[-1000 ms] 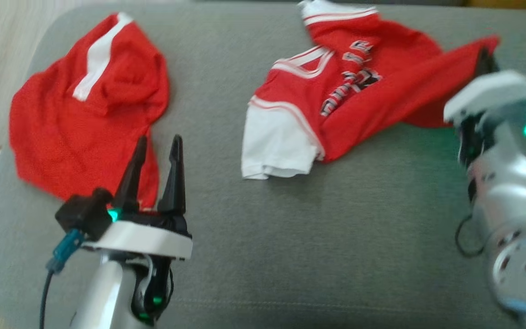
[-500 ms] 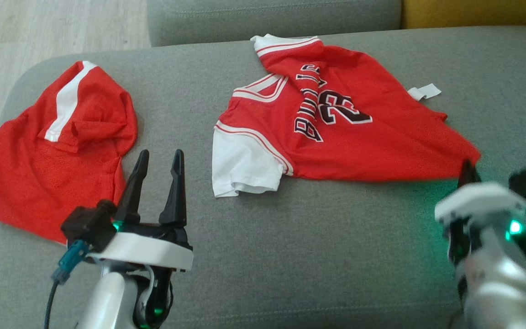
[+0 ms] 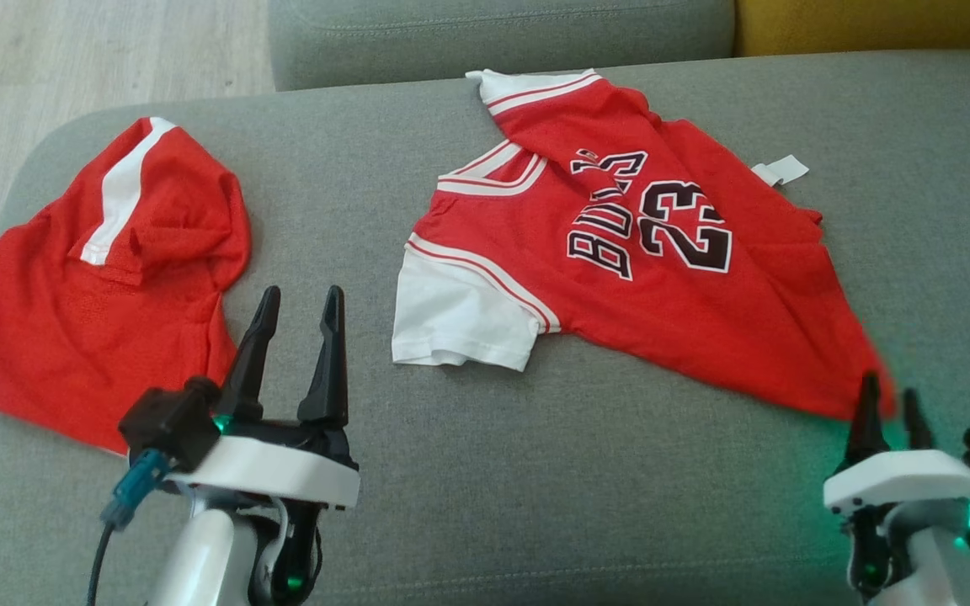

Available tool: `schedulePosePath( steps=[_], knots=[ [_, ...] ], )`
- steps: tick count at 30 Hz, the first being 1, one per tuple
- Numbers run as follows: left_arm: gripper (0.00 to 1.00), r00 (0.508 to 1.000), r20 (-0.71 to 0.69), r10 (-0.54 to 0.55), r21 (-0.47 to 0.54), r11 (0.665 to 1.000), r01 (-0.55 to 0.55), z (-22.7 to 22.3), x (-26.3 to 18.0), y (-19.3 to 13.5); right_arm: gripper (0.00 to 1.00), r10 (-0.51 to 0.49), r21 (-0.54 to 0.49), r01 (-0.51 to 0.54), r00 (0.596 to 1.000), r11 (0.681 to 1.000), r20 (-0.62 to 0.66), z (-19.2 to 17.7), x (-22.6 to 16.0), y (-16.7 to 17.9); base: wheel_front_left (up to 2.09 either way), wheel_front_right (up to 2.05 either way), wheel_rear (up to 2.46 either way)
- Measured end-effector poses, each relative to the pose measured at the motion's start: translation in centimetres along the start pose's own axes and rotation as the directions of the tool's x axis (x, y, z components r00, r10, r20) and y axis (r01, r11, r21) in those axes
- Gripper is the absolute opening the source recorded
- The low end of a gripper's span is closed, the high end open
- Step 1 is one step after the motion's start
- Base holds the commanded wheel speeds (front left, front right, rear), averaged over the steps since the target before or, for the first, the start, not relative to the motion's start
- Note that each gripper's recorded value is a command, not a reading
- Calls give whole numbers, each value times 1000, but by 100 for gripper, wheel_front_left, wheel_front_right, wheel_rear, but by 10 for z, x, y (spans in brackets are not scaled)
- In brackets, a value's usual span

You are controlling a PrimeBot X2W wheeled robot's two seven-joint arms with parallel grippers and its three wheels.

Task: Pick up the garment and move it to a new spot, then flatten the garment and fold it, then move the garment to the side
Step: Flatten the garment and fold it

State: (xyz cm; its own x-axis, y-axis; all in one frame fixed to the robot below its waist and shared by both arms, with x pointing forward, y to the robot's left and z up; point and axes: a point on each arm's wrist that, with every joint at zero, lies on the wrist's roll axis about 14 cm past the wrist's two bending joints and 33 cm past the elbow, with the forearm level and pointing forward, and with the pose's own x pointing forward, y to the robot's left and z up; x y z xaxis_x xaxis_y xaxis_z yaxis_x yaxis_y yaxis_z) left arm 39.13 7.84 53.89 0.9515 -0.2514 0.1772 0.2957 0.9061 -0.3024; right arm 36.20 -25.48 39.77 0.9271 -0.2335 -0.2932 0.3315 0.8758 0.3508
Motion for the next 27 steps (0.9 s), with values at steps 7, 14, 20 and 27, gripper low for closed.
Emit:
schedulePosePath(
  steps=[7,14,20,27],
  knots=[
    [100,1000,0,0,8,1000,0,0,-1,0,100,110,-62,-106,991,992,81,22,-5,28,0,0,0],
    [100,1000,1,-7,9,1000,7,1,-2,-3,100,290,-146,-266,938,953,188,53,-20,81,0,0,0],
    [100,1000,3,-9,11,1000,9,2,-4,-4,100,342,-189,-310,924,932,172,51,-32,95,0,0,0],
    [100,999,-36,-24,4,1000,24,-11,-4,-8,100,334,-190,-301,926,935,177,56,-34,92,0,0,0]
  ],
)
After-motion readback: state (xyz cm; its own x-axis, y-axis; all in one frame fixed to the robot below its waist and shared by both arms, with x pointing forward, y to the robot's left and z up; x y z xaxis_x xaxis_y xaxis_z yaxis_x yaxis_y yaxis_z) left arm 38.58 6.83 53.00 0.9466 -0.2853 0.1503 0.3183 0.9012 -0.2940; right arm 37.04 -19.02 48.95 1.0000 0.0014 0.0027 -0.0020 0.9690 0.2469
